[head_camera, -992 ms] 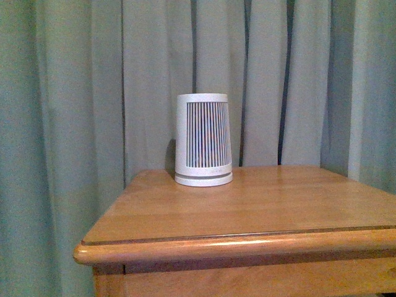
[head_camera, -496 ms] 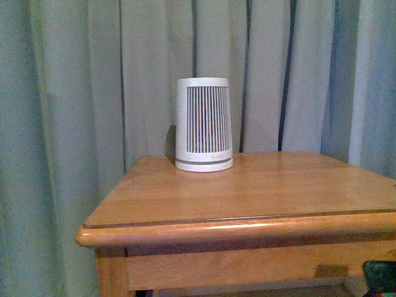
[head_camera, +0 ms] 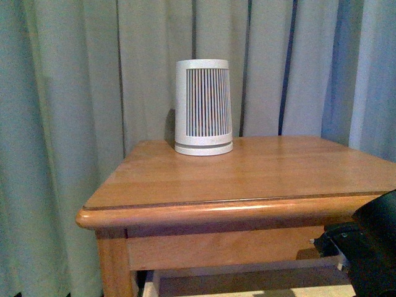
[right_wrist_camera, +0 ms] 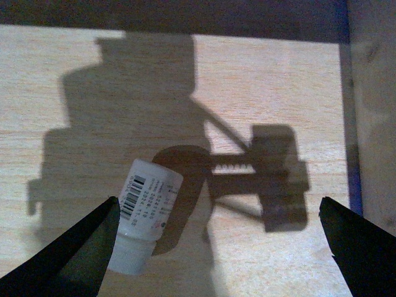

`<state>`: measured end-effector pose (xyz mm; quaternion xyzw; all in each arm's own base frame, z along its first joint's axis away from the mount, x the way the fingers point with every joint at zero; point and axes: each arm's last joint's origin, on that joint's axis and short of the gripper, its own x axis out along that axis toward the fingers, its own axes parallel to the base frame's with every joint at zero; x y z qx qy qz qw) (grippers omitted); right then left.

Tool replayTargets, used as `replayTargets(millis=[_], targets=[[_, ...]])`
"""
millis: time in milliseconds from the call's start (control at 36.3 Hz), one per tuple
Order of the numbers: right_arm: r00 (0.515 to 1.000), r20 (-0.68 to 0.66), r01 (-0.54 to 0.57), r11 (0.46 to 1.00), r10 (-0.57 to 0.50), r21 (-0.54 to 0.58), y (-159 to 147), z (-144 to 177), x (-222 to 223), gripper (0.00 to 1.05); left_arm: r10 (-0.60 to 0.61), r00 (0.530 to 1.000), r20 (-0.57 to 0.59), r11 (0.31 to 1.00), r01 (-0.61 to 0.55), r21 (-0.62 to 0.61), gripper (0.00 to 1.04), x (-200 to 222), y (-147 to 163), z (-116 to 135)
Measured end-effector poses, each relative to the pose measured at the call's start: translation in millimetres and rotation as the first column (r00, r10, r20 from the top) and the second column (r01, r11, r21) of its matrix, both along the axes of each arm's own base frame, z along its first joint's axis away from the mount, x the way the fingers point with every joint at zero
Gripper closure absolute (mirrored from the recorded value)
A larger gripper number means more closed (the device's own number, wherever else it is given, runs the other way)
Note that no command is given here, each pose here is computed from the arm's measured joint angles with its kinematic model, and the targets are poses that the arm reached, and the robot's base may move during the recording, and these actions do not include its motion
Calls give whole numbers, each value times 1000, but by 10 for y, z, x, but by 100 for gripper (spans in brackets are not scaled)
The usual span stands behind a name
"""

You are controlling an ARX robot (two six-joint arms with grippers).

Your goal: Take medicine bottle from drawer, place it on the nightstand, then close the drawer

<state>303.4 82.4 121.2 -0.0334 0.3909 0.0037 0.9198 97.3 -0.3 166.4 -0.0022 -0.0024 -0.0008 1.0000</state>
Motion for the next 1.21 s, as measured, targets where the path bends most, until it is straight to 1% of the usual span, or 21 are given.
replayTargets(millis=[386,661,854,909,992,1047,1074,1129,1212], targets=[[998,-57,-19,1000,19,2,42,-336,166,7,0,1000,0,1000,0,0,7,0,0,0],[997,-69,-17,1000,18,12,101,-423,257,7,0,1000,0,1000,0,0,7,0,0,0],[997,-70,-16,1000,18,23,149,-423,277,32,0,1000,0,1000,0,0,7,0,0,0],[997,-75,-14,1000,15,27,162,-420,277,40,0,1000,0,1000,0,0,7,0,0,0],[997,-81,-5,1000,7,29,167,-420,275,50,0,1000,0,1000,0,0,7,0,0,0],[997,-83,-2,1000,4,28,167,-419,272,55,0,1000,0,1000,0,0,7,0,0,0],[997,-81,1,1000,1,26,172,-412,270,61,0,1000,0,1000,0,0,7,0,0,0],[997,-81,7,1000,-5,20,176,-402,264,67,0,1000,0,1000,0,0,7,0,0,0],[997,-76,12,1000,-11,10,187,-380,249,74,0,1000,0,1000,0,0,7,0,0,0]])
